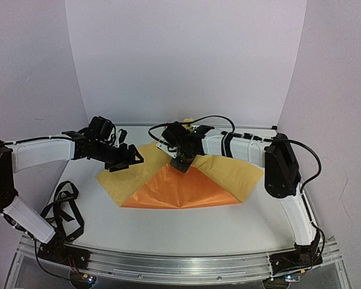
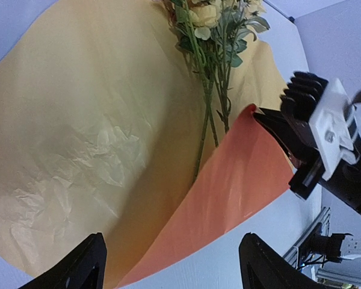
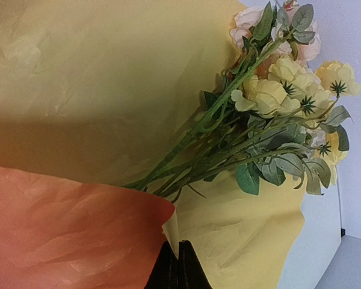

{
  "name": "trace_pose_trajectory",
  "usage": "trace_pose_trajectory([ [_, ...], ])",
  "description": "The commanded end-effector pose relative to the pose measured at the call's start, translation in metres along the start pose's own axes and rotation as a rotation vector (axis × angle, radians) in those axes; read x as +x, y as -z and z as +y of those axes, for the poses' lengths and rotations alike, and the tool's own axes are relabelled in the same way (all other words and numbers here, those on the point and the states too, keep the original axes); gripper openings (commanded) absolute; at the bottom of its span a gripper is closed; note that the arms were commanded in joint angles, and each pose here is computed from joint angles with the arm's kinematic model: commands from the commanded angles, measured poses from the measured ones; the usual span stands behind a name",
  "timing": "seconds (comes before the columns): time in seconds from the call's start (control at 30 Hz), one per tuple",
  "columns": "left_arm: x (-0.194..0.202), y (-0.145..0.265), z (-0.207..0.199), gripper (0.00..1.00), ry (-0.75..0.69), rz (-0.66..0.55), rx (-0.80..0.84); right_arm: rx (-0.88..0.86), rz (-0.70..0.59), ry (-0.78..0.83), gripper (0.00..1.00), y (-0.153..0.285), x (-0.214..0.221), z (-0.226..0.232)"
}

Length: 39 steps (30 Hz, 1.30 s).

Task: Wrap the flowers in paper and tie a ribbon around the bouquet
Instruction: Fold the bottom corner of the flattened wrapping paper at the center of the board.

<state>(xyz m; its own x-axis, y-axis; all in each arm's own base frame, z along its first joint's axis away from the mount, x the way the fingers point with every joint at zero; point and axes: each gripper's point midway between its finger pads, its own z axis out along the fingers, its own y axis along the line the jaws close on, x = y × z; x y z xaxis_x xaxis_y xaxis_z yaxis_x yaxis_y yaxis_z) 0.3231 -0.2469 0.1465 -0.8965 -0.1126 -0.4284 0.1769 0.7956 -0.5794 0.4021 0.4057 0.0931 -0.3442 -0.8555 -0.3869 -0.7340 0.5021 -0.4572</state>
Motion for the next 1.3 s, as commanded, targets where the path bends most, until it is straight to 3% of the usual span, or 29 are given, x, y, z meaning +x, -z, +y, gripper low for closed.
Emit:
trace_pose_trajectory([
  [0.0,0.007,-0.012,-0.028,0.75,-0.076,0.044,0.109,0.010,0.009,-0.016,0.00,-0.013,-0.005,-0.004],
  [0.4,0.066,-0.066,-0.038,0.51,-0.091,0.227,0.141,0.052,0.043,-0.085,0.00,-0.043,0.002,-0.023],
  [0.63,0.082,-0.088,-0.021,0.40,-0.061,0.278,0.099,0.058,0.049,-0.101,0.00,-0.048,0.004,-0.023],
  [0.8,0.087,-0.097,-0.009,0.37,-0.036,0.289,0.058,0.047,0.026,-0.141,0.18,-0.035,-0.001,-0.027],
  [0.9,0.088,-0.100,-0.005,0.36,-0.030,0.288,0.042,0.028,-0.003,-0.185,0.42,-0.014,-0.006,-0.033],
  [1.0,0.086,-0.102,-0.003,0.36,-0.031,0.284,0.036,0.009,-0.011,-0.232,0.57,0.008,-0.004,-0.038],
  [1.13,0.082,-0.104,-0.007,0.36,-0.036,0.277,0.040,-0.002,-0.016,-0.322,0.67,0.049,0.009,-0.048],
  [1.27,0.079,-0.105,-0.009,0.36,-0.044,0.275,0.039,-0.066,0.007,-0.475,0.68,0.089,0.038,-0.043],
])
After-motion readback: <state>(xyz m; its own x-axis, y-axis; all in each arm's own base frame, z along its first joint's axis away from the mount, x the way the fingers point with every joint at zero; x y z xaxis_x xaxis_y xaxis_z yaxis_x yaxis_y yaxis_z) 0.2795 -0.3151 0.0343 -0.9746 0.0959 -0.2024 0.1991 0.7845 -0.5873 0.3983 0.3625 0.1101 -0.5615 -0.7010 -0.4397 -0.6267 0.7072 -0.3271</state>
